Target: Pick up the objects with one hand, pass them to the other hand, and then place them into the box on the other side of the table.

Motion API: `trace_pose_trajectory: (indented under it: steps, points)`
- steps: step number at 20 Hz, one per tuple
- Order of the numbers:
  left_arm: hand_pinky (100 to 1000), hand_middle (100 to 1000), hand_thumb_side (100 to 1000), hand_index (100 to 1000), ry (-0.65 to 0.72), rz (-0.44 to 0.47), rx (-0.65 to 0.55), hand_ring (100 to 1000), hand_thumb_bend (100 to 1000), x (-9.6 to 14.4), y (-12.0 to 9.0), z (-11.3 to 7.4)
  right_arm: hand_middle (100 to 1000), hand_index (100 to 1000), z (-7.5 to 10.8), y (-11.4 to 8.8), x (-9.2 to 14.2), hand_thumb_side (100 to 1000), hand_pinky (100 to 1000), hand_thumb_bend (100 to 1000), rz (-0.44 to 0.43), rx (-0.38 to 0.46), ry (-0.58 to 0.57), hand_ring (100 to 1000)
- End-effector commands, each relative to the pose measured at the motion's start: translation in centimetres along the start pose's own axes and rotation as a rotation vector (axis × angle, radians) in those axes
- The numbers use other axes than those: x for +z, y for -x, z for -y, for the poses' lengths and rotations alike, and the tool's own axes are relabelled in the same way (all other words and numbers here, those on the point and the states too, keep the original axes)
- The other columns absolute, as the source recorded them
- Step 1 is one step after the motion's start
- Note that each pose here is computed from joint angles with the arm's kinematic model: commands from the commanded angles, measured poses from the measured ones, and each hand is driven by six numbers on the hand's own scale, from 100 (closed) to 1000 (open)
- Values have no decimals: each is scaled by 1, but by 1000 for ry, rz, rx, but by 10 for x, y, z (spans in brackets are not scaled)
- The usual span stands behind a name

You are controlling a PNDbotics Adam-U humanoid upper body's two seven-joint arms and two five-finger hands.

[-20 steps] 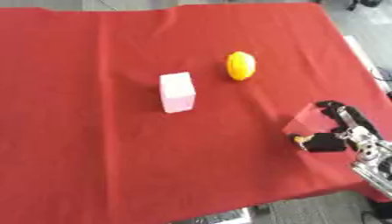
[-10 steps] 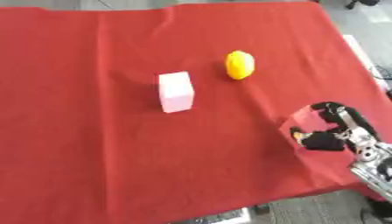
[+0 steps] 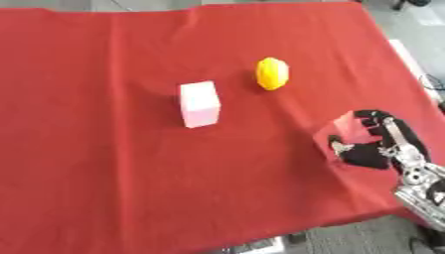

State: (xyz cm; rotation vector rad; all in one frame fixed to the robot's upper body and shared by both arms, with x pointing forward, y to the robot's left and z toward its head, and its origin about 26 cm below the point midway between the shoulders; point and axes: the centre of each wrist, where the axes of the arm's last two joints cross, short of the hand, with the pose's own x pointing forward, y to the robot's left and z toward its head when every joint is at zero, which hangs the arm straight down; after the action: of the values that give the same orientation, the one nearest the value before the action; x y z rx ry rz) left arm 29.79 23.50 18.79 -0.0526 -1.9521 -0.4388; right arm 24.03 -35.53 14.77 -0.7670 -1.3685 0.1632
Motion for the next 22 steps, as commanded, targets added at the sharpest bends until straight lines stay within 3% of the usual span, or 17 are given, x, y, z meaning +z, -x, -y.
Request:
trace_pose_trajectory:
  steps: [1,6,11,18,22]
  points:
    - [671,776,847,811,5,26,-16,854,100,0,-6,-1,458,803,2,-6,-1,100,661,202,-49,89,189,776]
    - [670,776,835,811,6,35,-18,855,100,-1,-8,-2,449,790,-4,-11,-2,100,623,193,68,43,238,770]
    - [670,777,825,811,4,48,-20,855,100,-1,-9,-4,449,758,-12,-17,-2,100,623,181,188,80,290,764]
    - [670,778,806,812,1,75,-17,856,100,-3,-11,-6,445,686,-29,-28,-1,100,610,175,327,112,273,758]
    - [671,779,787,813,-6,93,-22,856,100,-3,-13,-9,436,657,-40,-38,-1,100,576,157,388,87,256,753]
